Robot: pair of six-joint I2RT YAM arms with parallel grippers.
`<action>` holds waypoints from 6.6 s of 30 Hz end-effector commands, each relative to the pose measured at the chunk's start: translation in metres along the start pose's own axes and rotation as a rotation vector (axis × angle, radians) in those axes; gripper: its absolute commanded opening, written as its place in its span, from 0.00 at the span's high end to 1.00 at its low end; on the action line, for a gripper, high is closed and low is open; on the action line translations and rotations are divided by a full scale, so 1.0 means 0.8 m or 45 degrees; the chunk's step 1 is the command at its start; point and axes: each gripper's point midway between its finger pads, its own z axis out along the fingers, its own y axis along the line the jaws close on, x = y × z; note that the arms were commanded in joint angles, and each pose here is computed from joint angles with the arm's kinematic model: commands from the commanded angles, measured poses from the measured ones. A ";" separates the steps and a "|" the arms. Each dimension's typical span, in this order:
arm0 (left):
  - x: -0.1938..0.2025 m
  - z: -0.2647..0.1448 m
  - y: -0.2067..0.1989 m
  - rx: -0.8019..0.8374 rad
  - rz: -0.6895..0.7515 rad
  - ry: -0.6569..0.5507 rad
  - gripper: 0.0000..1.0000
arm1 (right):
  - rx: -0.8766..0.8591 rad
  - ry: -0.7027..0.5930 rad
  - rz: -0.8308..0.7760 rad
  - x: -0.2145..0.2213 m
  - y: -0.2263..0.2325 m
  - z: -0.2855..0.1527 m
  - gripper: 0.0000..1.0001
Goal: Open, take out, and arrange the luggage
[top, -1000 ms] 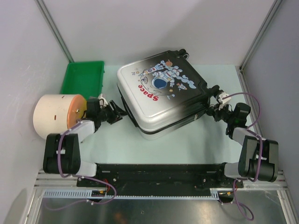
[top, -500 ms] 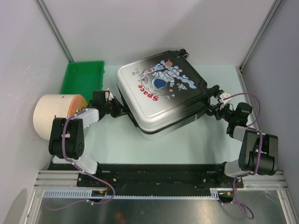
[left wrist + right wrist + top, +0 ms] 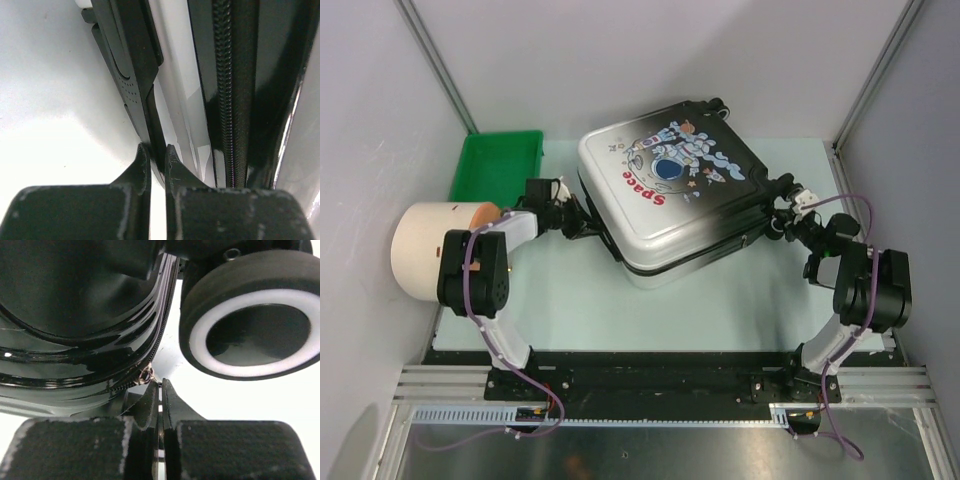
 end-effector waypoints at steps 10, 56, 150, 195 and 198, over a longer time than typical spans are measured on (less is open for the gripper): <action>-0.064 0.027 -0.008 0.049 0.246 -0.112 1.00 | 0.322 -0.424 -0.422 -0.104 -0.081 0.071 1.00; -0.028 -0.155 -0.116 0.172 0.385 -0.381 0.04 | 0.050 0.328 1.181 -0.002 -0.082 0.065 0.31; -0.024 -0.168 -0.208 0.410 0.811 -0.389 0.12 | -0.901 0.121 0.327 -0.045 0.233 -0.026 0.43; -0.030 -0.173 -0.177 0.358 0.795 -0.411 0.14 | -0.859 0.153 0.670 -0.082 0.301 0.012 0.69; -0.030 -0.175 -0.177 0.359 0.796 -0.417 0.14 | -0.824 0.164 0.708 -0.080 0.289 0.011 0.94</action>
